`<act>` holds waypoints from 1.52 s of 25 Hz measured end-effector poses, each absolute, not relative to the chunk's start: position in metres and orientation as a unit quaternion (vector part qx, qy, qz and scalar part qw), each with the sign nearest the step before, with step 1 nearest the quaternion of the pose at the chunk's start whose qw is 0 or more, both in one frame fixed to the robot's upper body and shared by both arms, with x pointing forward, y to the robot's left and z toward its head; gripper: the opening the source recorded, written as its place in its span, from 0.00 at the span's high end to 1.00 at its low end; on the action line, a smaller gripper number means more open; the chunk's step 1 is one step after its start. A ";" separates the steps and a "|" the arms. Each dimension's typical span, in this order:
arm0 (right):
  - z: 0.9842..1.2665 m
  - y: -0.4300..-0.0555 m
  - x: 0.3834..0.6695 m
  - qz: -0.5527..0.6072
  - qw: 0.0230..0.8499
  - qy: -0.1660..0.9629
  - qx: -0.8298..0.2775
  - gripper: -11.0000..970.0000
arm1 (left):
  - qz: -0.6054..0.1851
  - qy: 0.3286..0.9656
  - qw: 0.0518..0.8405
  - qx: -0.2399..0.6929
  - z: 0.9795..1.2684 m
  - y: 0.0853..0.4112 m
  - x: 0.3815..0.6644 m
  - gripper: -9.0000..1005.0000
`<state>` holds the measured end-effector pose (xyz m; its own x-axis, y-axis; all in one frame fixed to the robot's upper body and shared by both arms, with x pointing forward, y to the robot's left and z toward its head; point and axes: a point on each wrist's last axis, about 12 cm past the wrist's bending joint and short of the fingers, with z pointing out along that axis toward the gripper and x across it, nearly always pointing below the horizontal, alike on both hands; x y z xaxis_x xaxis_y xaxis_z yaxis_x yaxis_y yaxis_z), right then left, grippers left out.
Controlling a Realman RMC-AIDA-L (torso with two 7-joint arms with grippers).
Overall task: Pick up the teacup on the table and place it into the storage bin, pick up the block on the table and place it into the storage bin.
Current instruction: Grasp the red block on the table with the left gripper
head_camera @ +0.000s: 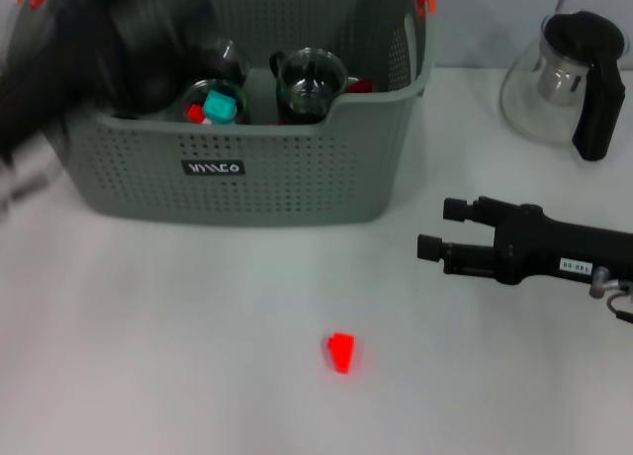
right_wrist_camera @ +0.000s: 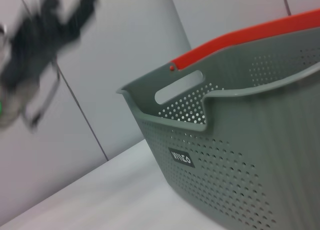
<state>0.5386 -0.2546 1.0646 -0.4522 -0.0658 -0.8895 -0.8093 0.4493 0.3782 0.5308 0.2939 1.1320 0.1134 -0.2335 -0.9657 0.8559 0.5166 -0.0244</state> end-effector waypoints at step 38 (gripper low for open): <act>1.063 -0.258 0.537 0.431 0.429 0.739 -0.291 0.04 | -0.313 0.656 0.424 0.540 1.009 0.209 0.504 0.37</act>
